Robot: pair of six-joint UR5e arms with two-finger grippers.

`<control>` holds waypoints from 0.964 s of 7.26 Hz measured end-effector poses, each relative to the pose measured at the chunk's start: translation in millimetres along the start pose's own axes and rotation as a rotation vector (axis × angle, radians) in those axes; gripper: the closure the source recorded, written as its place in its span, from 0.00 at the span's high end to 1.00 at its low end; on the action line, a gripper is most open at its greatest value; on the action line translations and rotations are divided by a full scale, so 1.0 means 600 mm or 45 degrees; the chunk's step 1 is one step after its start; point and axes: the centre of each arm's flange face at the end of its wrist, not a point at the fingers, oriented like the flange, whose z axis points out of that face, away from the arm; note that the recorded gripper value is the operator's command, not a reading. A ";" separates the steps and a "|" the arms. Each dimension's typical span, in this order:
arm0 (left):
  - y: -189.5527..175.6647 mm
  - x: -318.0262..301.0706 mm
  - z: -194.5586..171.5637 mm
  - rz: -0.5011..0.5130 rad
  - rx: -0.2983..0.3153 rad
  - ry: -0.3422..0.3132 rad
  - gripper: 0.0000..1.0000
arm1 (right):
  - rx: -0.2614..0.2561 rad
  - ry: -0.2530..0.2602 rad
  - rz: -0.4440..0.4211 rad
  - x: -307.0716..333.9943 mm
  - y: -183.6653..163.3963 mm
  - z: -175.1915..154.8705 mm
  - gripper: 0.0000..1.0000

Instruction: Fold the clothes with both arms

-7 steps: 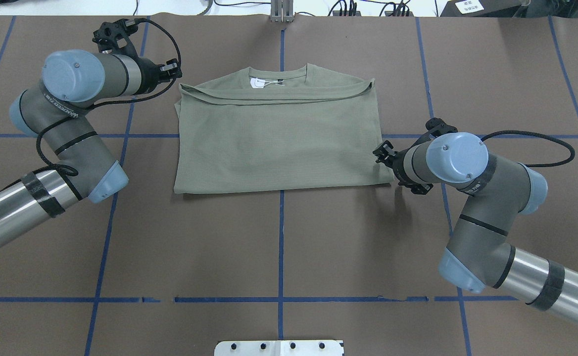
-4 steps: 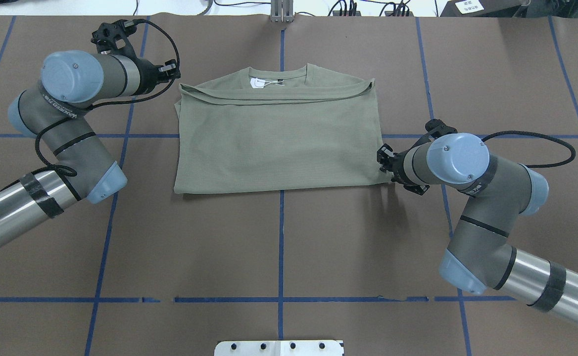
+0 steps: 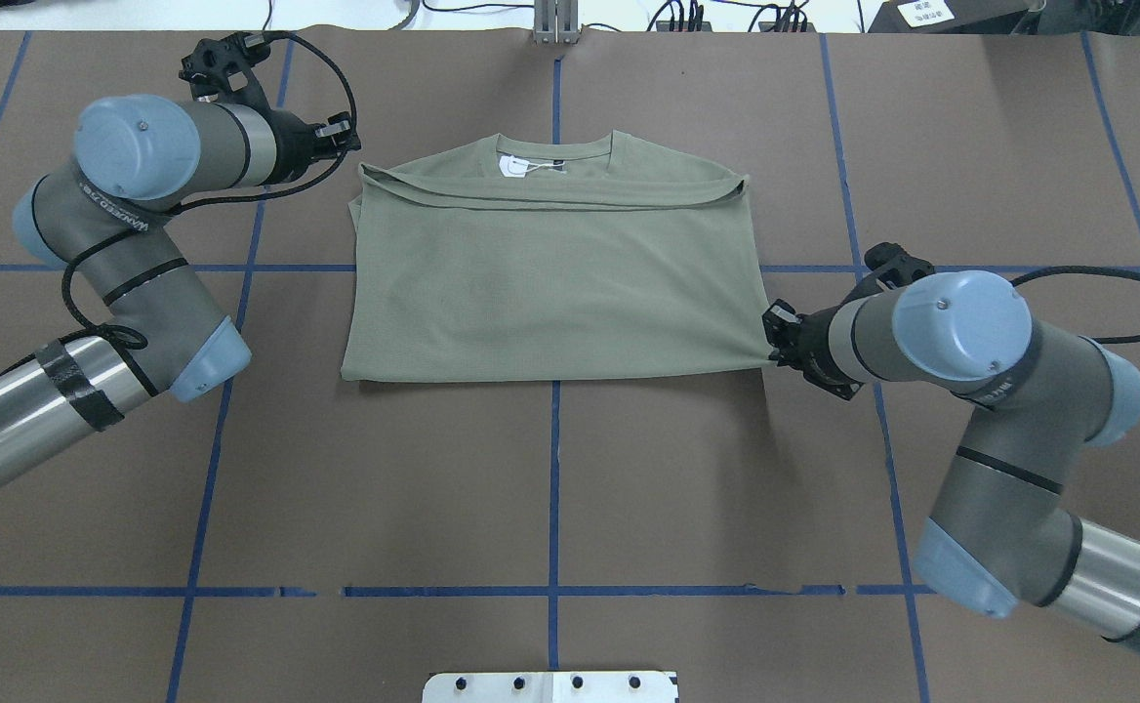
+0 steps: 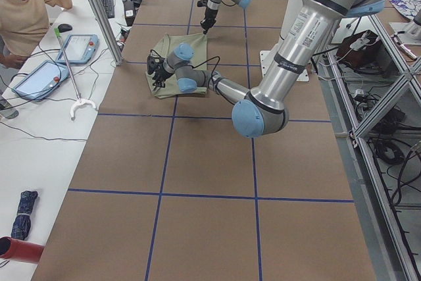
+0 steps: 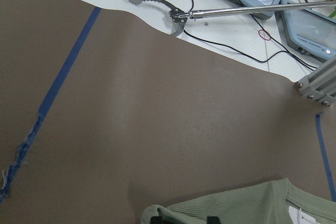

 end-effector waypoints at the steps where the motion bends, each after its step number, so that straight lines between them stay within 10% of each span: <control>1: 0.006 0.013 -0.024 -0.003 -0.056 0.043 0.40 | -0.077 0.010 -0.017 0.049 0.025 -0.055 0.00; 4: 0.038 0.007 -0.120 -0.011 -0.230 0.159 0.53 | -0.370 0.143 -0.029 0.176 0.165 -0.174 0.00; 5: 0.043 0.012 -0.147 -0.013 -0.244 0.192 0.53 | -0.466 0.212 -0.047 0.207 0.201 -0.197 0.37; 6: 0.047 0.024 -0.176 -0.012 -0.251 0.223 0.53 | -0.536 0.281 -0.081 0.237 0.232 -0.206 0.99; 7: 0.051 0.036 -0.196 -0.021 -0.263 0.237 0.54 | -0.573 0.333 -0.111 0.260 0.254 -0.207 1.00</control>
